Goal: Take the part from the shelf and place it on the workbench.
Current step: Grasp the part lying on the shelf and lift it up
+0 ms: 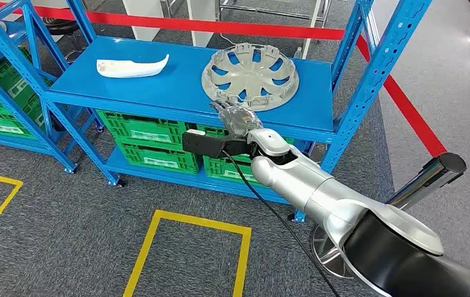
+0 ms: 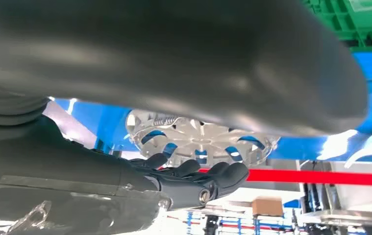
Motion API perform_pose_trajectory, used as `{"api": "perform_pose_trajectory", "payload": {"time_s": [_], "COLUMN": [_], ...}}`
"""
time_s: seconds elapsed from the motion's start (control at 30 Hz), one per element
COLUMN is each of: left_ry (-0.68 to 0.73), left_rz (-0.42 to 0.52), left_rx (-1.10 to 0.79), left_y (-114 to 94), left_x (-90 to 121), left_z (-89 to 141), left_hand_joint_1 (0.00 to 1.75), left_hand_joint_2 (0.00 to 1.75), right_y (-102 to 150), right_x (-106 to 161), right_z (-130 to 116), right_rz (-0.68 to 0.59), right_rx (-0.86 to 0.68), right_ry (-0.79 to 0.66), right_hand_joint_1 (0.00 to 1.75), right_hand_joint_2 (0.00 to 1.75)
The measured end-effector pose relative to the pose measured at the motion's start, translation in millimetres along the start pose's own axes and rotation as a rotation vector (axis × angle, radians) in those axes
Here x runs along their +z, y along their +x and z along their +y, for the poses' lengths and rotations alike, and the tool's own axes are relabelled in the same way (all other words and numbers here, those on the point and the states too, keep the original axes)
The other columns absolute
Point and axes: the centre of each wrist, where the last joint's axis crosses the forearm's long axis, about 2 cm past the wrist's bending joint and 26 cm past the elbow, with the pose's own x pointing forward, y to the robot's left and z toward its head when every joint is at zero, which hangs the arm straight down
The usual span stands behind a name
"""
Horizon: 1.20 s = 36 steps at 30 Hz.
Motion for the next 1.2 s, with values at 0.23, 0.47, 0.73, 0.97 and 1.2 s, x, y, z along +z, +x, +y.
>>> {"api": "perform_pose_trajectory", "payload": {"time_s": [0.23,0.47,0.73,0.97,1.2], "left_ry": [0.01,0.017,0.02,0.022,0.025], "left_rz": [-0.008,-0.013,-0.01,-0.015,-0.023], "left_rx": [0.002,0.01,0.012,0.016,0.022], "left_y": [3,4,1,0,-1], "left_x": [0,0,0,-1,-1], "left_z": [5,8,9,9,9], "left_hand_joint_1": [0.0,0.0,0.0,0.0,0.0], "left_hand_joint_2": [0.0,0.0,0.0,0.0,0.0], "right_y": [10,13,-10,-38,-68], "right_x": [0,0,3,10,20], "right_z": [4,8,16,22,23], "right_rz": [0.037,0.044,0.13,0.206,0.284], "right_rx": [0.026,0.043,0.051,0.029,-0.016], "right_ry": [0.048,0.041,0.019,0.011,-0.009], "right_hand_joint_1": [0.0,0.0,0.0,0.0,0.0], "right_hand_joint_2": [0.0,0.0,0.0,0.0,0.0]}}
